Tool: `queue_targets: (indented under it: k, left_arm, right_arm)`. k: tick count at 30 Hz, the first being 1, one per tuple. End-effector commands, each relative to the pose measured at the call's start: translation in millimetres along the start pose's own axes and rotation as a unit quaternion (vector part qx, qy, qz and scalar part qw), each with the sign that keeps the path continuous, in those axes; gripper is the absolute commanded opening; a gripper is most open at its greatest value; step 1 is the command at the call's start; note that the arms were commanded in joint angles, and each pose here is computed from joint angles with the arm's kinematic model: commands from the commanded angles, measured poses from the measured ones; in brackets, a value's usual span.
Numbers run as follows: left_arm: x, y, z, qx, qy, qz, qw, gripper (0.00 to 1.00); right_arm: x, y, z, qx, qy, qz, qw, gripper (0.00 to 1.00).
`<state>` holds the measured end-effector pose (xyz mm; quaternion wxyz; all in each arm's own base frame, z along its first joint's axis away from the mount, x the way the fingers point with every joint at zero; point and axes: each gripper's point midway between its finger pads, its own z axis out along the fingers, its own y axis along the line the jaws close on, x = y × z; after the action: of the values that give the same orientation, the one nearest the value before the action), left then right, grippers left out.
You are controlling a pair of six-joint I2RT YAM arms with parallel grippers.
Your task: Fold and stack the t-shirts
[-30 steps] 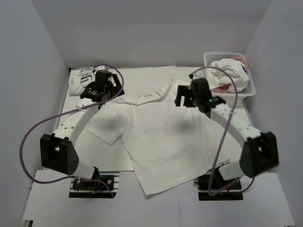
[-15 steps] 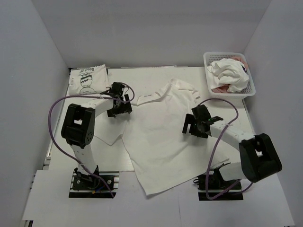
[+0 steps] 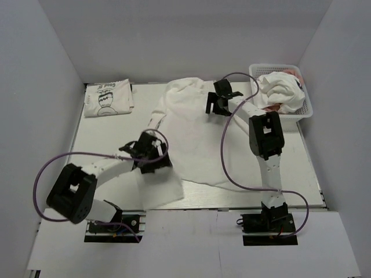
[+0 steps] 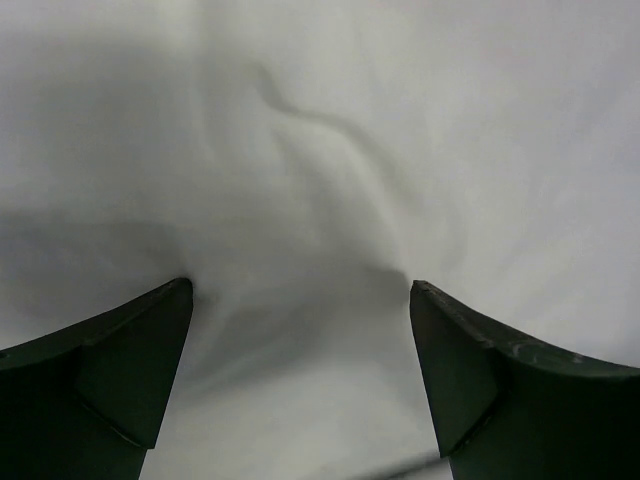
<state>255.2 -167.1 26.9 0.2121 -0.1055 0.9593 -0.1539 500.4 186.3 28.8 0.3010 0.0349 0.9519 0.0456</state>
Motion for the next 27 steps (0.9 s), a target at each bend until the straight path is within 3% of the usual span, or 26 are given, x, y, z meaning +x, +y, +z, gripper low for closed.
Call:
queue_targets:
  k: [1, 3, 4, 8, 9, 11, 12, 14, 15, 16, 18, 24, 27]
  left_arm:
    - [104, -31, -29, 0.069, 0.18, -0.019, 0.981, 1.0]
    - [90, -44, -41, 0.061, 0.142, 0.008, 0.988, 1.0]
    - [79, -63, -55, 0.073, 0.12, 0.033, 0.989, 1.0]
    - [40, -90, -77, 0.076, 0.05, 0.089, 0.992, 1.0]
    - [28, -95, -80, 0.07, 0.033, 0.093, 0.993, 1.0]
    - [4, -89, -77, 0.034, -0.012, 0.092, 0.995, 1.0]
    - [-7, -92, -75, 0.027, -0.024, 0.087, 0.996, 1.0]
    - [-32, -87, -73, -0.01, -0.072, 0.08, 0.994, 1.0]
    - [-49, -96, -76, -0.011, -0.099, 0.071, 0.993, 1.0]
    - [-55, -97, -67, -0.024, -0.108, 0.078, 0.991, 1.0]
    - [-81, -114, -64, -0.015, -0.14, 0.079, 0.987, 1.0]
    - [-117, -127, -12, -0.06, -0.153, 0.09, 0.982, 1.0]
    - [-131, -111, 13, -0.097, -0.151, 0.083, 0.98, 1.0]
  right_arm:
    - [-69, 30, -14, -0.036, -0.055, -0.051, 0.997, 0.91]
    - [-86, 43, -29, -0.054, -0.073, -0.067, 0.994, 0.91]
    - [-106, 47, -52, -0.065, -0.111, -0.08, 0.988, 0.91]
    - [-115, 54, -126, -0.095, -0.16, -0.091, 0.978, 0.91]
    - [-86, 44, -124, -0.091, -0.139, -0.092, 0.982, 0.91]
    - [-70, 40, -148, -0.099, -0.143, -0.081, 0.981, 0.91]
    - [-17, 22, -124, -0.082, -0.092, -0.086, 0.989, 0.91]
    - [-11, 17, -152, -0.095, -0.117, -0.057, 0.987, 0.91]
    - [40, -1, -133, -0.079, -0.065, -0.058, 0.993, 0.91]
    - [40, -2, -149, -0.09, -0.081, -0.05, 0.991, 0.91]
    - [85, -10, -140, -0.101, -0.039, -0.033, 0.994, 0.91]
    - [140, -30, -141, -0.103, -0.002, -0.022, 0.994, 0.91]
    - [163, -41, -137, -0.09, 0.023, -0.016, 0.996, 0.91]
